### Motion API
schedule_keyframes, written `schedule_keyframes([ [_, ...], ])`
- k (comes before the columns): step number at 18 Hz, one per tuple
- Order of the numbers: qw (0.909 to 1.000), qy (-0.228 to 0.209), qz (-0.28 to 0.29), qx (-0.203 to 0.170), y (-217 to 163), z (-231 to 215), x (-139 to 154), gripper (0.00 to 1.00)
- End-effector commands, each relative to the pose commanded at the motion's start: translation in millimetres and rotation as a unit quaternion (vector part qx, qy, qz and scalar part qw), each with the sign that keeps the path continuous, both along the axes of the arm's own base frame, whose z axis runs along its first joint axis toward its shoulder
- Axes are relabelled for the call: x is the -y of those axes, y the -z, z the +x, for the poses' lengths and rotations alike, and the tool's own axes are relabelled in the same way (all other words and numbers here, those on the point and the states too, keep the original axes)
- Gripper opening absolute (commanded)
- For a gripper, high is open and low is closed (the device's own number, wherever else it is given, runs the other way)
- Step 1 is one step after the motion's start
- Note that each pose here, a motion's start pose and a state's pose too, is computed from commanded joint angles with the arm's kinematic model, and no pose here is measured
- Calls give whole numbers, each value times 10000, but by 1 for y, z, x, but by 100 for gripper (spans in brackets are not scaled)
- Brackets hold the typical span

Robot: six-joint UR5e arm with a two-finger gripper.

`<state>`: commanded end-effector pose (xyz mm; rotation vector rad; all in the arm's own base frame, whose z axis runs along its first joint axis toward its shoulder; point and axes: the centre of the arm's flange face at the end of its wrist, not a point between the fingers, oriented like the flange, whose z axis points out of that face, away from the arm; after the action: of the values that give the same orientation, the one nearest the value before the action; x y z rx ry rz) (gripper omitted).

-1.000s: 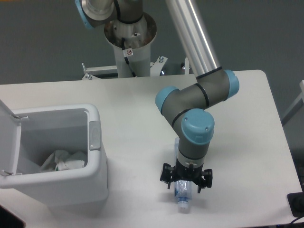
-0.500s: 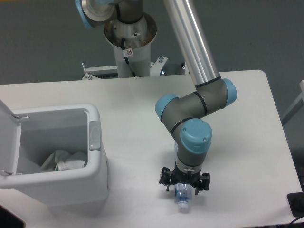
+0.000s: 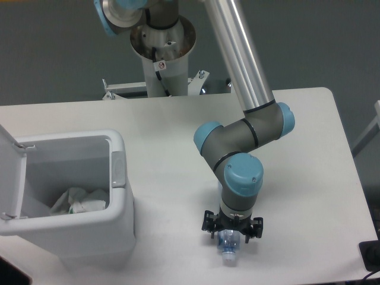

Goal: Place the trash in the trash can
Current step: 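Close the gripper around the bottle's cap end and lift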

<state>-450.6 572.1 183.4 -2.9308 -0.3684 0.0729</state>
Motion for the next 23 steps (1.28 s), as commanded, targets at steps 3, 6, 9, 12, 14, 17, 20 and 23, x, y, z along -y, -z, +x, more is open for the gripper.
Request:
schedule_keyframes([
  [3, 10000, 0, 5, -5, -1, 1, -1, 63],
  [6, 10000, 0, 15, -16, -2, 0, -1, 63],
  [9, 10000, 15, 24, -31, -5, 0, -1, 63],
  [12, 10000, 15, 29, -36, -6, 0, -1, 63],
  [14, 10000, 17, 55, -55, -10, 0, -2, 63],
  [17, 9999, 5, 126, -113, -20, -2, -2, 63],
  [20, 9980, -105, 531, -341, -57, -3, -6, 63],
  [23, 9855, -312, 1627, -361, -118, -7, -25, 63],
])
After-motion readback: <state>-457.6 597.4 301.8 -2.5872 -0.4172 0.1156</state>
